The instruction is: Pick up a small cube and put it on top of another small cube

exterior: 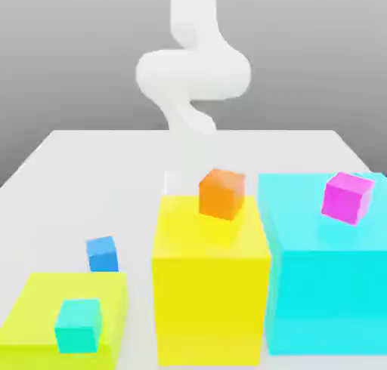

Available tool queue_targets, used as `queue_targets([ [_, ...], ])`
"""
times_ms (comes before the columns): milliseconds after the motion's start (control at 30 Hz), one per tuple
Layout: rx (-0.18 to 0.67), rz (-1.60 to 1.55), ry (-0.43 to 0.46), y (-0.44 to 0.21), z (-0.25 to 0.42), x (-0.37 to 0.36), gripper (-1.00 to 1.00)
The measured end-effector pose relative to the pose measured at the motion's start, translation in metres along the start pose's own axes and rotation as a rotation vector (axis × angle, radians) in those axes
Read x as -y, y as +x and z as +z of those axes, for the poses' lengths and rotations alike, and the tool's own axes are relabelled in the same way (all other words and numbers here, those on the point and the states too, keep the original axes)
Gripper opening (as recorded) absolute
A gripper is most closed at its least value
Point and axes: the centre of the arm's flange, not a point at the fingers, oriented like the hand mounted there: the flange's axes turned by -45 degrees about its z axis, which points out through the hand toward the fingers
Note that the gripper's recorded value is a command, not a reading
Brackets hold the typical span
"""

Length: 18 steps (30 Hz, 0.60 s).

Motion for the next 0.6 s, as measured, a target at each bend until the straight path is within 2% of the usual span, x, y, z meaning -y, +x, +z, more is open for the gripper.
queue_targets([
  [133, 0.133, 0.189, -0.089, -0.040, 0.095, -0.047, 0.00],
  [300, 0.292, 0.440, -0.199, -0.122, 0.187, -0.111, 0.00],
  [600, 0.597, 0.990, -0.415, -0.356, 0.279, -0.194, 0.00],
])
